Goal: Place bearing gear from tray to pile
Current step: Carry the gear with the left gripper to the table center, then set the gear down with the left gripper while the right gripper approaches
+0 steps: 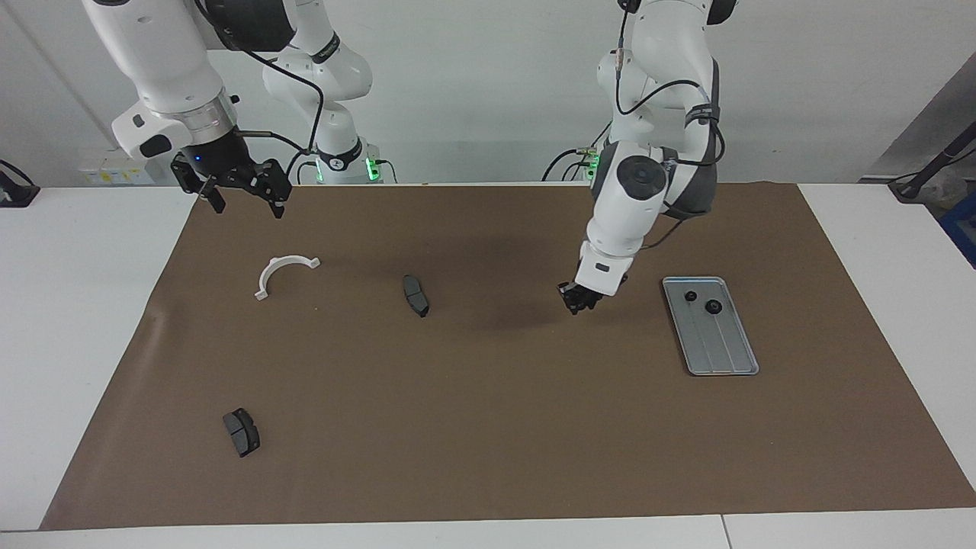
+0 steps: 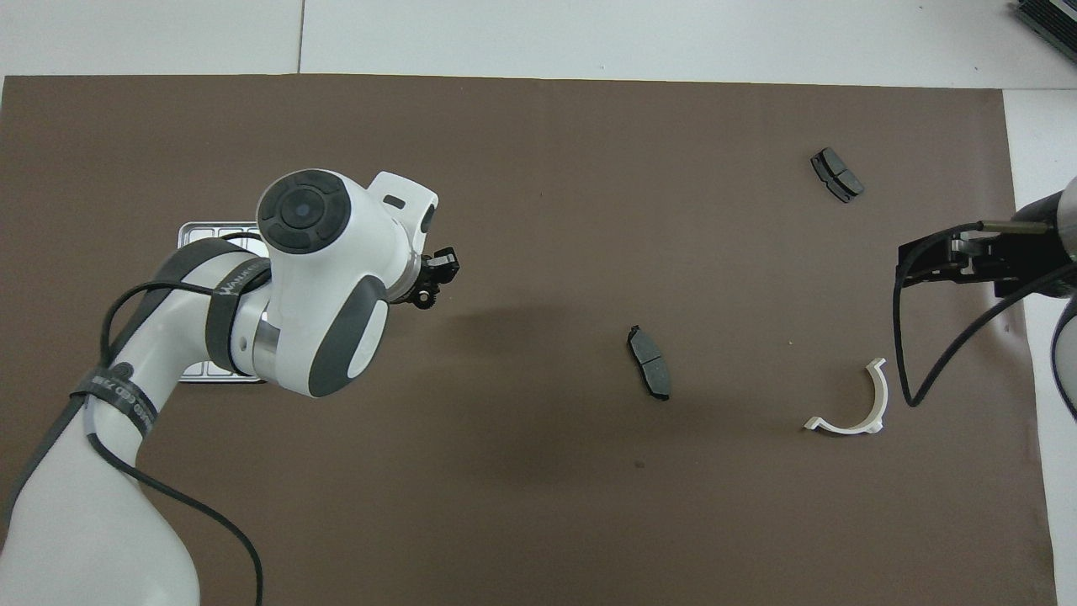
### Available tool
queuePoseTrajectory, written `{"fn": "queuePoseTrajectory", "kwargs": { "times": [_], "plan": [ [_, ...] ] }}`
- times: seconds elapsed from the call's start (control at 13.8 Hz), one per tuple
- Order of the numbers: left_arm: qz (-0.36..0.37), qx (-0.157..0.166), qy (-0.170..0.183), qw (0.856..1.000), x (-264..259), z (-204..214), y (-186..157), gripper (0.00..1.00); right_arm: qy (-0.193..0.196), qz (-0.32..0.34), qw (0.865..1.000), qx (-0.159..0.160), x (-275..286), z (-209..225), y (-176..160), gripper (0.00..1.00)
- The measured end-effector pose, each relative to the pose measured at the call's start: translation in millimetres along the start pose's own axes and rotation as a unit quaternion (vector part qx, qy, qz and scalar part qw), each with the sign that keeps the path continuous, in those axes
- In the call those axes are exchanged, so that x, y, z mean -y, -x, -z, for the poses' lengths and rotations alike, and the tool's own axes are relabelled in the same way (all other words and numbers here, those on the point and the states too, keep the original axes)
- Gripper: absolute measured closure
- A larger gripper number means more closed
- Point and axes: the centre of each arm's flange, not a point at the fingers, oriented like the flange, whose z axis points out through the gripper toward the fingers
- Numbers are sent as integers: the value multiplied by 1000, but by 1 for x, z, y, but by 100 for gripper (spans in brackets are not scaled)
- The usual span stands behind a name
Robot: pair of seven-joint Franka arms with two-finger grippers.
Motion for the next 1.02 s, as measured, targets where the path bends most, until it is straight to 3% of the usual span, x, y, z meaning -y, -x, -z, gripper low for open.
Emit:
{"fn": "queuePoseTrajectory", "kwargs": {
  "times": [0.36, 0.8, 1.02],
  "plan": [
    [-25, -13, 14, 1000, -55, -30, 48, 65, 0, 0, 1000, 2, -1, -1, 0, 0],
    [-53, -10, 9, 998, -79, -61, 76, 65, 0, 5, 1000, -1, 4, -7, -1, 0],
    [-61, -16, 17, 998, -86, -60, 84, 34, -2, 11, 1000, -11, 12, -7, -2, 0]
  ]
}}
